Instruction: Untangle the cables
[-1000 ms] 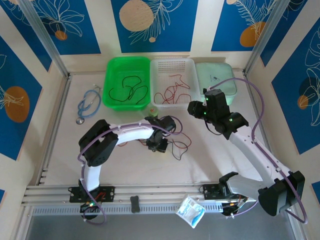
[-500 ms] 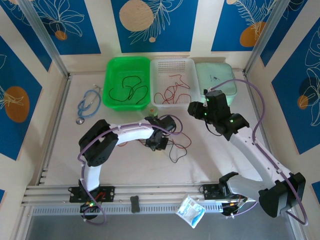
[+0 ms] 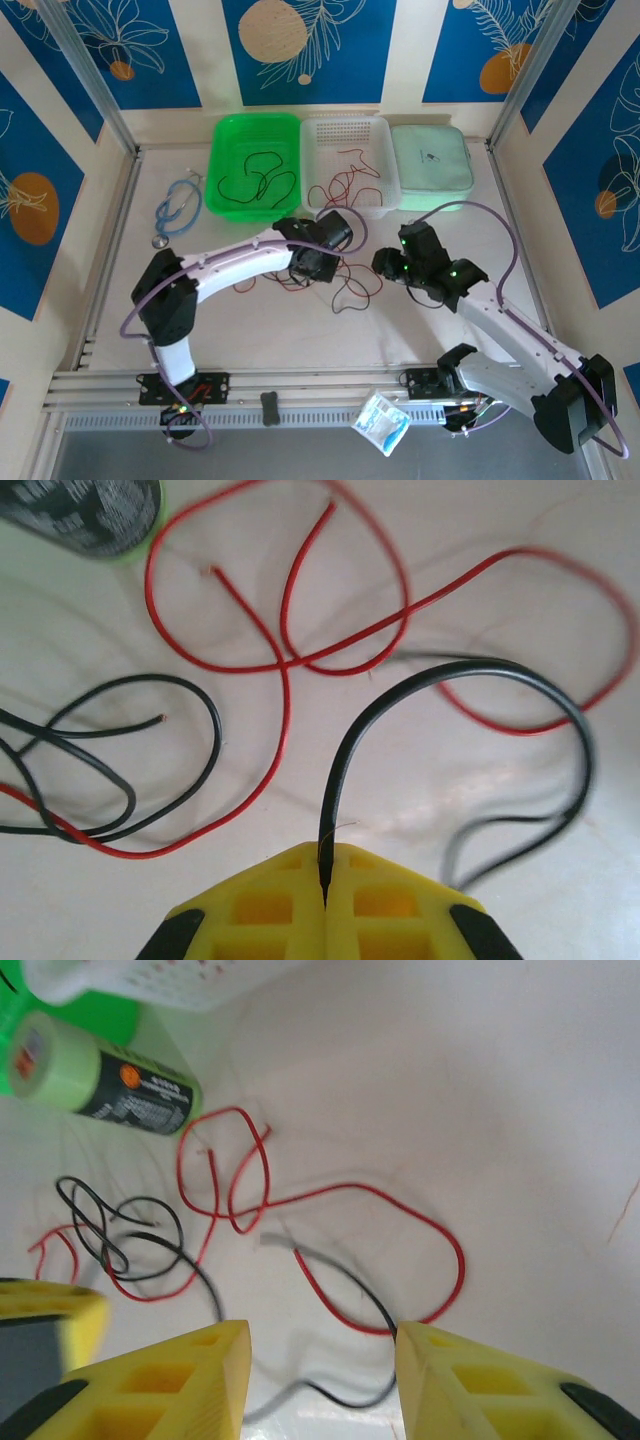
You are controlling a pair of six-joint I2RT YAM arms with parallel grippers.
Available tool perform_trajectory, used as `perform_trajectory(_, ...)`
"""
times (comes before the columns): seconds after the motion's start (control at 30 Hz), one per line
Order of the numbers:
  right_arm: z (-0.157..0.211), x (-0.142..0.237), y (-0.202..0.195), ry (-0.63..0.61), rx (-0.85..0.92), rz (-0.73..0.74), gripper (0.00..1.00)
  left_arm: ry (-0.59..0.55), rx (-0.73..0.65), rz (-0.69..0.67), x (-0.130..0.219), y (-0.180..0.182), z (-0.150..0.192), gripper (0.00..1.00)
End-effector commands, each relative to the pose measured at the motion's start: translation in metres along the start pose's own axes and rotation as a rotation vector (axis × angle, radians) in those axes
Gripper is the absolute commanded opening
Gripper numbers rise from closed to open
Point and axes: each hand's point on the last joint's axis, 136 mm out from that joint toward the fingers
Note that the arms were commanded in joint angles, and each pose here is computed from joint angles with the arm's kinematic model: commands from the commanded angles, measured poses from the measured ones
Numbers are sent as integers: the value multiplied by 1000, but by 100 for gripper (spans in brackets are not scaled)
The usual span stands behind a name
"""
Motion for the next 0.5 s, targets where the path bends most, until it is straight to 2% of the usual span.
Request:
perform_trajectory(0.0, 10, -5, -3, 29, -31, 14, 42, -63, -65, -28, 44, 3, -9, 0)
perform_trajectory(0.2, 19, -21, -2, 60, -44, 0, 42, -146, -99, -35, 82, 8, -25, 0)
perform_trajectory(0.47, 29, -57, 7, 146, -99, 9, 42, -186, -122, -1, 91, 1, -34, 0)
Point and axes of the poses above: each hand's point on the last joint's axis, 136 mm out from that joint toward the fingers, its own x axis back along the fingers, its own y axis along the line the jaws close on, z = x × y, and after that the axes turned 14 degrees about -x, right-handed
